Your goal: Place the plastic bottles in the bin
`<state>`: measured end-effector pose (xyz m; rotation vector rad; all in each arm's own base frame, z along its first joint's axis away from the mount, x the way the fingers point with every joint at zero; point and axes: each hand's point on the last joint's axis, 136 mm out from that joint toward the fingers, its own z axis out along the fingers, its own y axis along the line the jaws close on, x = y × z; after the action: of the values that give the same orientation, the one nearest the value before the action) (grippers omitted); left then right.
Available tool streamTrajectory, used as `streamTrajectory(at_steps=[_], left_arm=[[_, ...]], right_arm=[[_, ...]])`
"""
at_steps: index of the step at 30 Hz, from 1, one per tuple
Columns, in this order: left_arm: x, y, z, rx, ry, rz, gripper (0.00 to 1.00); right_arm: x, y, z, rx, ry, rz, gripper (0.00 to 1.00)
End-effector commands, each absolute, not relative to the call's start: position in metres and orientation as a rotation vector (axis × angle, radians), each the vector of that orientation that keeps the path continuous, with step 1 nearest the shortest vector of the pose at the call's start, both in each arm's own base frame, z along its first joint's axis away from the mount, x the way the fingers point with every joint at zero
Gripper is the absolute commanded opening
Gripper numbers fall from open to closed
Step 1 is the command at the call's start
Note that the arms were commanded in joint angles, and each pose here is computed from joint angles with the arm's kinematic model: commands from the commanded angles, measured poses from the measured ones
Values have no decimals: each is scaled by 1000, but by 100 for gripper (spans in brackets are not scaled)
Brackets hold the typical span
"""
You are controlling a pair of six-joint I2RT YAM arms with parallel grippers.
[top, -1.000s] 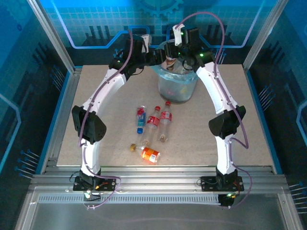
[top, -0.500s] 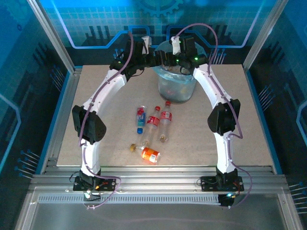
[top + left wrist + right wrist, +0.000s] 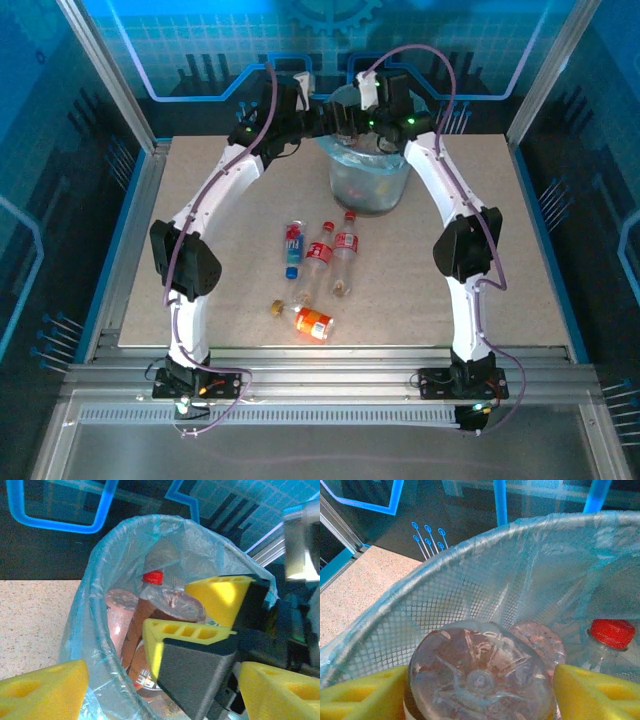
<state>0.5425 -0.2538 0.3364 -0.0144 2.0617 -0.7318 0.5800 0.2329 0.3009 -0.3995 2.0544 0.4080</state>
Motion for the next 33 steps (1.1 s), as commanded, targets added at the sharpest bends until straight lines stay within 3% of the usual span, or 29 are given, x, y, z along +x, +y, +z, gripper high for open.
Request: streamTrajectory(at_steps=[1,3,9,13,20,24,29,33], left_arm=[[542,-245,359,-28,2004,-701,80],[542,-244,361,-25,2000,-693,80],[541,-244,361,-32,2004,-699,80],[537,-241,358,-36,2011,-693,80],[531,-239,357,-42,2011,-696,81],[528,-238,359,-35,2010,-692,81],[525,-236,372,-17,1983,-683,81],[522,-233,387,-1,1951,-677,82]], right_arm=[[575,232,358,-385,1921,425,84],[577,233,358,-376,1913,444,82],[579,246,335,-414,1978,515,52],[573,246,303,-437,2068,518,49],[567,243,271,-462,2141,489,50],[568,242,273,-479,2135,465,57],[566,241,316,-459,2056,483,67],[558,239,368,-420,1972,497,82]])
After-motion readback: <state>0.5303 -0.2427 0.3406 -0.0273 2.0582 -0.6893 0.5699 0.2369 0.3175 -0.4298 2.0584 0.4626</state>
